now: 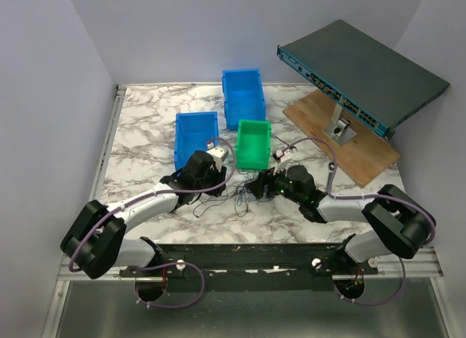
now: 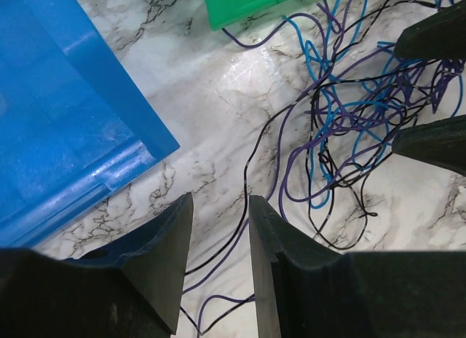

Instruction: Untangle the cables

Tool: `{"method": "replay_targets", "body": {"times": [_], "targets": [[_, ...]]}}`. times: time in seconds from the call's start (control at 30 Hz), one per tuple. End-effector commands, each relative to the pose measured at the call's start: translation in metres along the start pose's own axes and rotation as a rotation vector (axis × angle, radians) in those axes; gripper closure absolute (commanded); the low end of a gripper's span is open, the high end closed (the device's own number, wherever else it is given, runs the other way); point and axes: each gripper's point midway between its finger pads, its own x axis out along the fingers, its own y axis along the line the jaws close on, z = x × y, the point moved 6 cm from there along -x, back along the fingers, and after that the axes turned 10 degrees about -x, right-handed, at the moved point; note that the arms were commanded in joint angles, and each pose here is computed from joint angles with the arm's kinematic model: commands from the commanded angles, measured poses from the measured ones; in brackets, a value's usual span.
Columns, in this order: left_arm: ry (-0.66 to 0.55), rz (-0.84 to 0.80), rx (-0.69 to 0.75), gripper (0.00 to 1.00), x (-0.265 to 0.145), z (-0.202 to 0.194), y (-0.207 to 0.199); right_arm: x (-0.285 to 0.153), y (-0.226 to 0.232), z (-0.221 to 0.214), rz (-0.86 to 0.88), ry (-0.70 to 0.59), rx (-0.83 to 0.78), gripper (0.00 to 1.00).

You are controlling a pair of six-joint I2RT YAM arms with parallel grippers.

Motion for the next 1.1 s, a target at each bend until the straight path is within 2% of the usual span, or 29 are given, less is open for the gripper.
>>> {"method": "replay_targets", "body": {"times": [0.0, 0.1, 0.23, 0.3, 0.57, 0.8, 0.93, 1.07], "targets": [[0.036, 0.041, -0.005, 0.62, 0.006, 0.002, 0.0, 0.005, 0.005, -0.006, 0.041, 0.054, -0.002, 0.34], [0.041, 0.038, -0.005, 0.67, 0.007, 0.002, 0.0, 0.006, 0.007, -0.008, 0.051, 0.063, -0.002, 0.37], [0.052, 0.021, 0.003, 0.94, 0.008, 0.001, -0.002, 0.008, 0.009, -0.006, 0.061, 0.061, -0.003, 0.4], [0.05, 0.007, 0.01, 1.0, 0.007, 0.002, -0.003, 0.008, 0.008, -0.004, 0.053, 0.049, -0.003, 0.4], [-0.073, -0.069, 0.033, 1.0, -0.011, 0.01, -0.01, 0.004, 0.006, 0.003, 0.026, 0.008, -0.005, 0.38], [-0.206, -0.116, 0.039, 1.0, -0.03, 0.018, -0.014, 0.002, 0.002, 0.006, -0.016, -0.013, 0.002, 0.28], [-0.297, -0.171, 0.039, 1.0, -0.045, 0.022, -0.019, 0.007, -0.006, 0.0, -0.076, 0.028, 0.015, 0.27], [-0.382, -0.225, -0.025, 1.0, -0.064, 0.038, -0.03, 0.018, -0.022, -0.009, -0.226, 0.104, 0.045, 0.26]]}}
